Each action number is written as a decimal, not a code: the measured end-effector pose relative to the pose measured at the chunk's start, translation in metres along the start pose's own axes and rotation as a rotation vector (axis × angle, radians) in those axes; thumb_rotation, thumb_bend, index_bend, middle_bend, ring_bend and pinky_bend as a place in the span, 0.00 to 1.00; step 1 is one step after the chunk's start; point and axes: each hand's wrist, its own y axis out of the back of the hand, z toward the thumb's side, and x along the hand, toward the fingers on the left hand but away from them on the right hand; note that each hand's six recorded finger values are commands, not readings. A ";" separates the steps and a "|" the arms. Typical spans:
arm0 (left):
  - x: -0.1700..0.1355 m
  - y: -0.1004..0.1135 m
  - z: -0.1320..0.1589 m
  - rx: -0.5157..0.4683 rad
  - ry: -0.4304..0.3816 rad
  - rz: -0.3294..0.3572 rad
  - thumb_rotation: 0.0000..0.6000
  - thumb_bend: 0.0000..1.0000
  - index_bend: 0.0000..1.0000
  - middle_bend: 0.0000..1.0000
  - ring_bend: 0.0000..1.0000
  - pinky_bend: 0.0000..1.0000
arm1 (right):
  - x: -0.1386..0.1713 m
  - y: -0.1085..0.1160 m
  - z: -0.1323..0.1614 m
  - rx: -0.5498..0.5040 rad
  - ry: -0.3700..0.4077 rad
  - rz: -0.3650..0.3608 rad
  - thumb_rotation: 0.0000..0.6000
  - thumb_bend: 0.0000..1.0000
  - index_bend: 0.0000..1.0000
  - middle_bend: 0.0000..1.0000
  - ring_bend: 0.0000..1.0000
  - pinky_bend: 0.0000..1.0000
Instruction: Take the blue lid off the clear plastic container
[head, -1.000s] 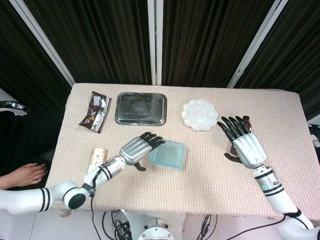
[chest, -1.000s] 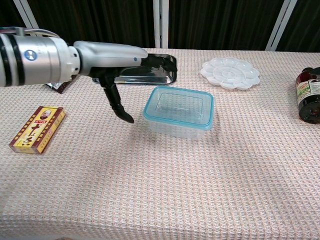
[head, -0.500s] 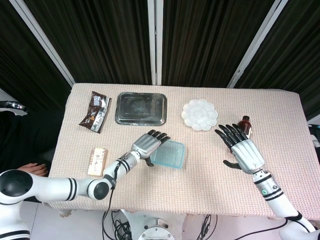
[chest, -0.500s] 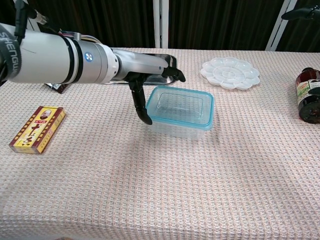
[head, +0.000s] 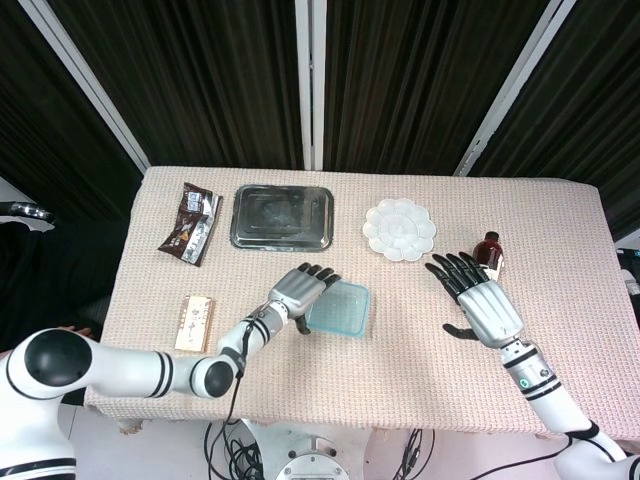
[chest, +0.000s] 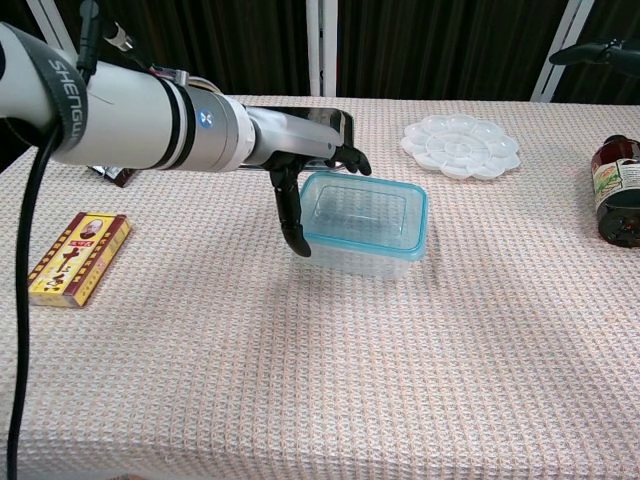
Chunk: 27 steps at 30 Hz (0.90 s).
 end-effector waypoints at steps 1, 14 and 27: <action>0.001 0.000 0.000 -0.004 0.001 -0.005 1.00 0.00 0.00 0.00 0.00 0.09 | 0.000 -0.001 0.000 -0.001 0.001 0.002 1.00 0.03 0.00 0.05 0.00 0.00; 0.009 -0.002 0.007 -0.053 0.013 0.015 1.00 0.00 0.20 0.24 0.14 0.25 | -0.011 -0.033 0.042 -0.081 0.099 0.024 1.00 0.03 0.06 0.23 0.01 0.10; 0.011 -0.006 0.010 -0.049 0.022 0.019 1.00 0.00 0.26 0.33 0.19 0.26 | -0.035 -0.072 0.094 -0.067 0.230 -0.033 1.00 0.03 0.48 0.54 0.31 0.48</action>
